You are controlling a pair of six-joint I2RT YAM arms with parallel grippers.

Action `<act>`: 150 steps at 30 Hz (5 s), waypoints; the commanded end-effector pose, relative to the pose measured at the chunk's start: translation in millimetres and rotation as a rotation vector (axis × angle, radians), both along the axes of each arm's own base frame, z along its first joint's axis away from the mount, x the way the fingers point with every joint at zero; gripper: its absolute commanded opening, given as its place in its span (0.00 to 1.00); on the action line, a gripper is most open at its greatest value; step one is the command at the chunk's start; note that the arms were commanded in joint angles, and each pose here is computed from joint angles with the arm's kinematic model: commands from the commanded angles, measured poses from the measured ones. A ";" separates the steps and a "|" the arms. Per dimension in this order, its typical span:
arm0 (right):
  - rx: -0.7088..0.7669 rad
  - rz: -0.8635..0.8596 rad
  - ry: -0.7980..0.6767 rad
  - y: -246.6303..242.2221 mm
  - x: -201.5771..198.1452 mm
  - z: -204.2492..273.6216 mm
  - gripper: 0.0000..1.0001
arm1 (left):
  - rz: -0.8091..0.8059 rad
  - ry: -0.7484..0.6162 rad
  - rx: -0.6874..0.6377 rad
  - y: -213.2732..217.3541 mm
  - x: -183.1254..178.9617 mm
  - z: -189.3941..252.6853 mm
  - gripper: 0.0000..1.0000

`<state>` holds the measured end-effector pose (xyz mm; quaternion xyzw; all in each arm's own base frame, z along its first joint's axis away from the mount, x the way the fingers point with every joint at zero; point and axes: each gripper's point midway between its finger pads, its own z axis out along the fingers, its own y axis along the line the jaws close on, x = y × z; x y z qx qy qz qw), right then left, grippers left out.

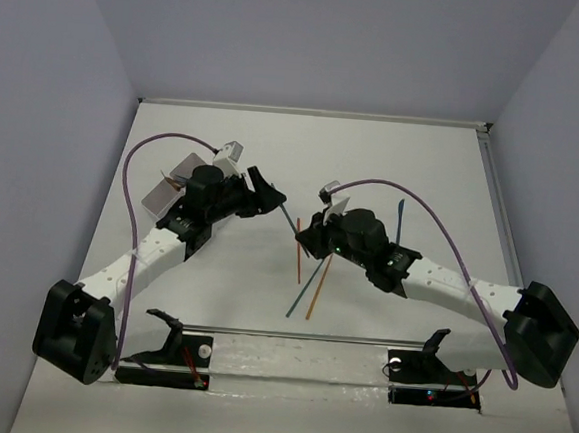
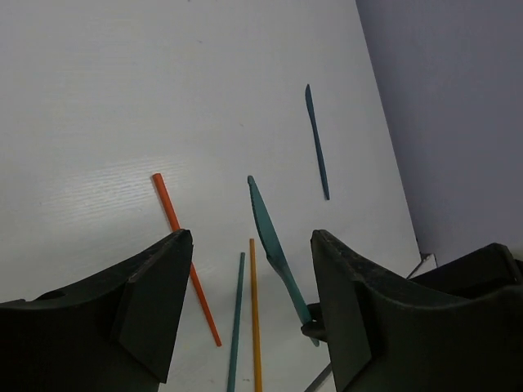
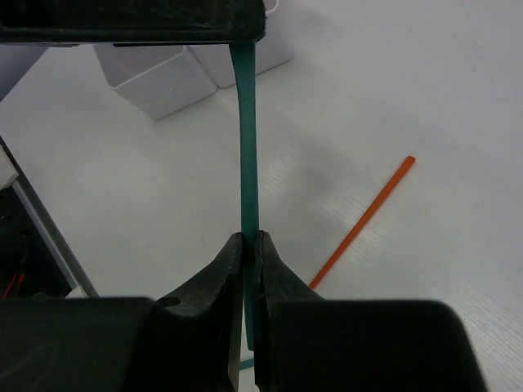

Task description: Sort the eating utensils into containers

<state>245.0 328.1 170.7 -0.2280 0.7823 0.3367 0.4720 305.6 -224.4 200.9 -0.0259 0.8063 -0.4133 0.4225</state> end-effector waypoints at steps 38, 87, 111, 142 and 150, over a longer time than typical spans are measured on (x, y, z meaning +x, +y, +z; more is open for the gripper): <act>0.178 0.011 -0.068 -3.3 -20.4 48.5 0.69 | 1.013 -0.284 0.559 252.1 2.2 99.5 0.06; -0.038 -0.625 -0.008 -119.9 60.8 4.1 0.55 | 0.917 -0.472 0.244 236.3 2.1 150.0 0.86; -0.263 -1.037 0.509 -279.7 100.8 -130.7 0.53 | 0.319 -0.583 0.152 137.8 -56.7 138.8 0.89; 0.039 -0.105 0.138 -56.7 48.0 8.9 0.07 | 0.019 -0.328 0.019 68.3 -40.3 84.5 0.88; 0.080 0.098 0.074 -12.5 14.7 21.2 0.07 | -0.014 -0.218 0.025 21.8 -34.0 59.2 0.84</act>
